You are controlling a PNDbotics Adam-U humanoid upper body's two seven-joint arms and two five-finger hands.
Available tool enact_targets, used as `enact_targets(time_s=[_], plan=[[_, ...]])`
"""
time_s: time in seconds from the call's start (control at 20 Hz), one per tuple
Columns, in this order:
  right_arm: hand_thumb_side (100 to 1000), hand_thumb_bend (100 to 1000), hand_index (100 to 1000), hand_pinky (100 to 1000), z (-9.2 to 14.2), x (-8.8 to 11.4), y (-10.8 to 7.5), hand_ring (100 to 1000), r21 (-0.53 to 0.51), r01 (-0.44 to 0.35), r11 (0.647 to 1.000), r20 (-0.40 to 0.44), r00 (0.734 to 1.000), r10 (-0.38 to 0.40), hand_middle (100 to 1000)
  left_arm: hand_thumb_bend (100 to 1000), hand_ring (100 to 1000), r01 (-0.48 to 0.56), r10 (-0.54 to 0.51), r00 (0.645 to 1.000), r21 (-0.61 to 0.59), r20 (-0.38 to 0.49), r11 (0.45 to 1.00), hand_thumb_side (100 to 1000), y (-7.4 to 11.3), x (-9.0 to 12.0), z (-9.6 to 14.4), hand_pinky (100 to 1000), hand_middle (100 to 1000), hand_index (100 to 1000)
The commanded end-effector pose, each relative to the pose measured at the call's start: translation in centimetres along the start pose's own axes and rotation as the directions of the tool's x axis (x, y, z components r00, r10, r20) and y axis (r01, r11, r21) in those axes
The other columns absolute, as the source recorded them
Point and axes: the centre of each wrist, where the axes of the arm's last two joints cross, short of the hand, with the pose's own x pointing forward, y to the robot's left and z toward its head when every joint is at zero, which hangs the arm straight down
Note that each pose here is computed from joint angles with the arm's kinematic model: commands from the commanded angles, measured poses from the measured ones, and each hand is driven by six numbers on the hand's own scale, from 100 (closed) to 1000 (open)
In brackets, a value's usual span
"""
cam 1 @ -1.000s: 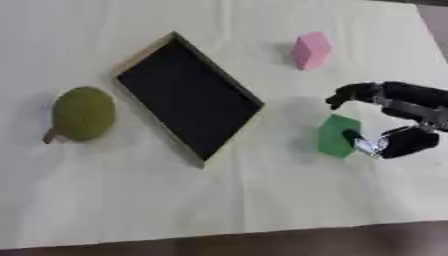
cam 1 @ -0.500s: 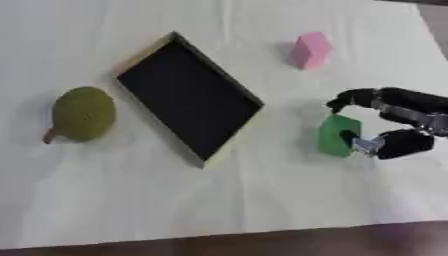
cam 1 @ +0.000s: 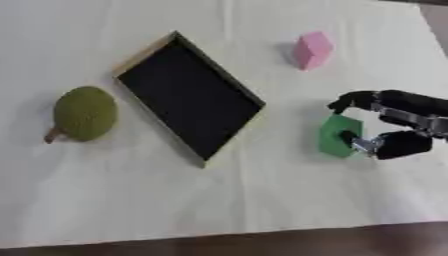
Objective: Pick up objects on the table and place them in the box.
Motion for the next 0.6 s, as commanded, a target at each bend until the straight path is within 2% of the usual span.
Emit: enact_targets(time_s=[0.05,0.45,0.6], plan=[[759,100,965,1000,0.47,-0.55,-0.63,1000,-0.004,-0.037,0.999,-0.023,0.999,0.037,813,100,785,-0.002,0.002,1.0,-0.007,0.031,1.0,646,0.14,0.58,-0.65,688,786,813],[756,100,965,1000,0.39,-0.84,-0.27,1000,0.002,-0.044,0.999,-0.026,0.999,0.044,808,100,785,0.001,-0.001,1.0,-0.009,0.028,1.0,649,0.17,0.57,-0.63,688,786,811],[704,100,961,1000,0.54,-0.71,-0.72,1000,-0.031,-0.034,0.999,-0.018,0.999,0.034,799,100,786,0.003,-0.003,1.0,-0.01,0.026,1.0,650,0.21,0.57,-0.61,688,786,811]])
